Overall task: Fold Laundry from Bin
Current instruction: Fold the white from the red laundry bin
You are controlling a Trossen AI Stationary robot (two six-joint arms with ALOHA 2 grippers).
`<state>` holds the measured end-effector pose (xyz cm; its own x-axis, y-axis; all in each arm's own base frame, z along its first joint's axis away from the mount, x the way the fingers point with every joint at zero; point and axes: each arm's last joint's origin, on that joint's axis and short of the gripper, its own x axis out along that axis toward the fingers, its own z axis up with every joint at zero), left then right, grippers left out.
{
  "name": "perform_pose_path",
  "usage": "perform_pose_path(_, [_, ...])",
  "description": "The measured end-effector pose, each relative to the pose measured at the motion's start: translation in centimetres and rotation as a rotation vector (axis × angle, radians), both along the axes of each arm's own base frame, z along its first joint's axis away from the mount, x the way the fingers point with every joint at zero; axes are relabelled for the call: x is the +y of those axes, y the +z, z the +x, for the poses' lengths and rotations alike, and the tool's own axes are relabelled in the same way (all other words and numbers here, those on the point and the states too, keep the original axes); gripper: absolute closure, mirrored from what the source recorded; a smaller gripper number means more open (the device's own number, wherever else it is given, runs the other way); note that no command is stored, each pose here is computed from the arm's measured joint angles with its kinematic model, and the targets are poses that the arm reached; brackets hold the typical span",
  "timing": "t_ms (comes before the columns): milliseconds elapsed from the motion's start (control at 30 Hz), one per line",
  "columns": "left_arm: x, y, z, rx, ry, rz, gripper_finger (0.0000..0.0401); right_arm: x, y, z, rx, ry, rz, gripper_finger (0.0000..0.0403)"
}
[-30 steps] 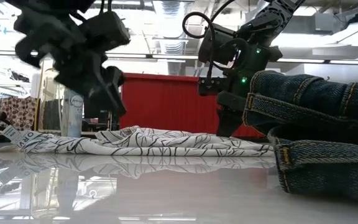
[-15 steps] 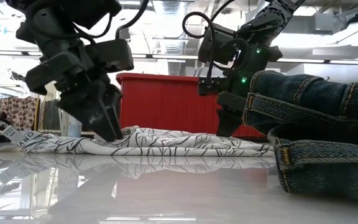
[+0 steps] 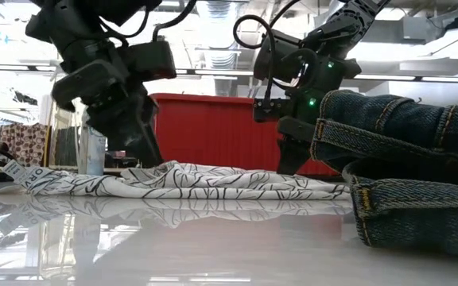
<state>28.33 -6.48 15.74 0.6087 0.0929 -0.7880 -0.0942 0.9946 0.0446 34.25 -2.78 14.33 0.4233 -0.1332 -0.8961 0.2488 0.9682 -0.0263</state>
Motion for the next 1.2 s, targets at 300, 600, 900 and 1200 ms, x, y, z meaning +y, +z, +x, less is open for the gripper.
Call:
perform_pose_path(300, [-0.1,-0.1,-0.1,0.013,0.001,-0.03,0.0255,0.0,0.0,0.0,-0.001,0.001,0.0,0.0377])
perform_pose_path(600, [-0.2,-1.1,0.2,0.045,-0.043,-0.031,0.0255,0.0,0.0,0.0,0.0,0.014,-0.006,0.0374])
perform_pose_path(900, [0.4,-1.4,0.4,0.035,0.034,0.002,0.026,0.0,0.0,0.0,0.0,0.017,-0.007,0.0382])
perform_pose_path(1200, [0.8,-1.5,0.6,0.067,-0.039,-0.127,0.0354,0.0,0.0,0.0,0.0,0.024,-0.011,0.0379])
